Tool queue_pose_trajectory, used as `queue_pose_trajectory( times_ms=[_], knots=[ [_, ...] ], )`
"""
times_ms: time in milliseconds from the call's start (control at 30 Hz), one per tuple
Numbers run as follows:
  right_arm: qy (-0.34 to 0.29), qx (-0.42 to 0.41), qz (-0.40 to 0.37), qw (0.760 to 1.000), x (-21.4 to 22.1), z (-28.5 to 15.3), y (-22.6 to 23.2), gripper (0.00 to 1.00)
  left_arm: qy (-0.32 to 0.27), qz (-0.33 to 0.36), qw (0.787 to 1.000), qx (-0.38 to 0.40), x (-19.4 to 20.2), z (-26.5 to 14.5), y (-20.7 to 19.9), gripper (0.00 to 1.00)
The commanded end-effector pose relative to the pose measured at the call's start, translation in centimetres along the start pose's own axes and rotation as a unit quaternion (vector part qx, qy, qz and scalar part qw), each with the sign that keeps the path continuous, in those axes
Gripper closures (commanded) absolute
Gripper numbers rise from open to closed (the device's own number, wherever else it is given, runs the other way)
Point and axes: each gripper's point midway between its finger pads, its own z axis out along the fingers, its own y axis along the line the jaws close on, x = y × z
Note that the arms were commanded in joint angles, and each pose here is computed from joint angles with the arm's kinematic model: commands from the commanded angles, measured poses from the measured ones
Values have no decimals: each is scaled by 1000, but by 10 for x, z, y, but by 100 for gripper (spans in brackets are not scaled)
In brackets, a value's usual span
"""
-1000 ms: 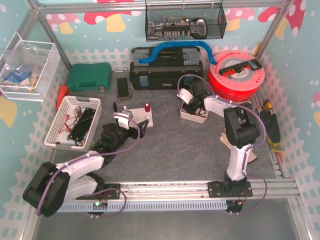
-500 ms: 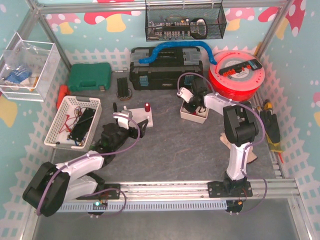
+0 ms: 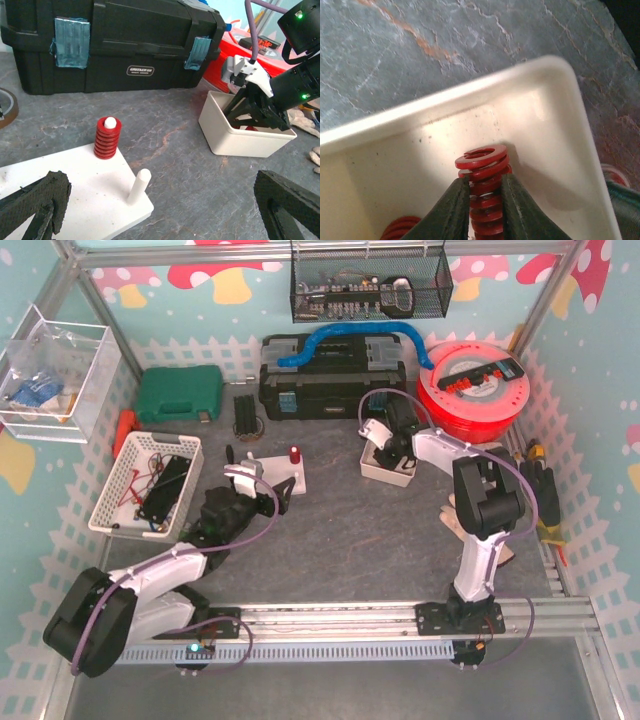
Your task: Install the large spring
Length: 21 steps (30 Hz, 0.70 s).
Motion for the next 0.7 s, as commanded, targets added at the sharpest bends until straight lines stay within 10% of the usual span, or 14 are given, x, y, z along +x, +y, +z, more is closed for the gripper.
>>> queue_pose_trajectory(
  times_ms=[0, 667],
  knots=[
    [30, 1, 15, 999, 20, -5, 4, 77, 0, 3, 1000, 4, 3, -1, -2, 1],
    [88, -32, 54, 994, 56, 35, 17, 62, -6, 4, 1000, -1, 1, -4, 0, 1]
  ],
)
